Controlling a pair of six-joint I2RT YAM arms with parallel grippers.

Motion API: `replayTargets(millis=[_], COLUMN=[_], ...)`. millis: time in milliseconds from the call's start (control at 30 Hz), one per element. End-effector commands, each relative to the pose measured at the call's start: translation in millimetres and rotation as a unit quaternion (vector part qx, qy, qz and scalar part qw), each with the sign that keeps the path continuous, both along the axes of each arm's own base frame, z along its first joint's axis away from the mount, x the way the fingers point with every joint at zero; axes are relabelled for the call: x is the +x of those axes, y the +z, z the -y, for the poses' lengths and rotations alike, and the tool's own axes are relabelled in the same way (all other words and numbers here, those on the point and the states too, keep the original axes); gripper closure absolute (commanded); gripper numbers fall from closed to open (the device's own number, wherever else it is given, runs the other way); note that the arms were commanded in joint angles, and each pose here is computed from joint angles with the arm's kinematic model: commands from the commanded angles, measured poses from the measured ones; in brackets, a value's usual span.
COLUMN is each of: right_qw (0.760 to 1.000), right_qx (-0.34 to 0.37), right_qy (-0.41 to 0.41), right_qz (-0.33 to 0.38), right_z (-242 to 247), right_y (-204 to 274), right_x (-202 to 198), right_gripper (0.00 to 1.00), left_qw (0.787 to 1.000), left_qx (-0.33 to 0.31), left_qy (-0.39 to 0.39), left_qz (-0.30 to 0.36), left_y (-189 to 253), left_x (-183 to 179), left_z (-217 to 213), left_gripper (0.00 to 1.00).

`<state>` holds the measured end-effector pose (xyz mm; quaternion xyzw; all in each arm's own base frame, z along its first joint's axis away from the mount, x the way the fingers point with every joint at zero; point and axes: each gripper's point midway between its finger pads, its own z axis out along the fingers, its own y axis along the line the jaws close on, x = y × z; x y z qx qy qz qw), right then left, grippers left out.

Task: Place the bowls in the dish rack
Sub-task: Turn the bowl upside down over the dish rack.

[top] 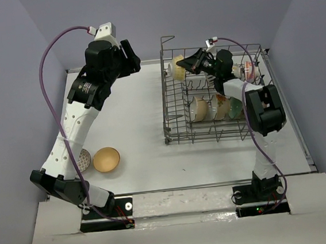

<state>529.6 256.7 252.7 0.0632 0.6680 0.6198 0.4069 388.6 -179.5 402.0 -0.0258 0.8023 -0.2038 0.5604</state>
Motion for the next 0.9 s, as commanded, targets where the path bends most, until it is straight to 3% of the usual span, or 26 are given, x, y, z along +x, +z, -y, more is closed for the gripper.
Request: replayTargets(millis=[0, 867], right_qw=[0.998, 0.998], right_qx=[0.014, -0.055], right_qy=[-0.004, -0.037], right_qz=[0.055, -0.009], right_z=[-2.2, 0.2], right_y=[39.1, -22.3], right_x=[8.9, 41.1], right_gripper=[0.99, 0.99], left_qw=[0.999, 0.999], left_qx=[-0.019, -0.021], left_qy=[-0.008, -0.008], left_qz=[0.032, 0.032], left_y=[21.2, 20.3], left_x=[-3.8, -5.7], left_z=[0.8, 0.4], left_gripper=[0.31, 0.31])
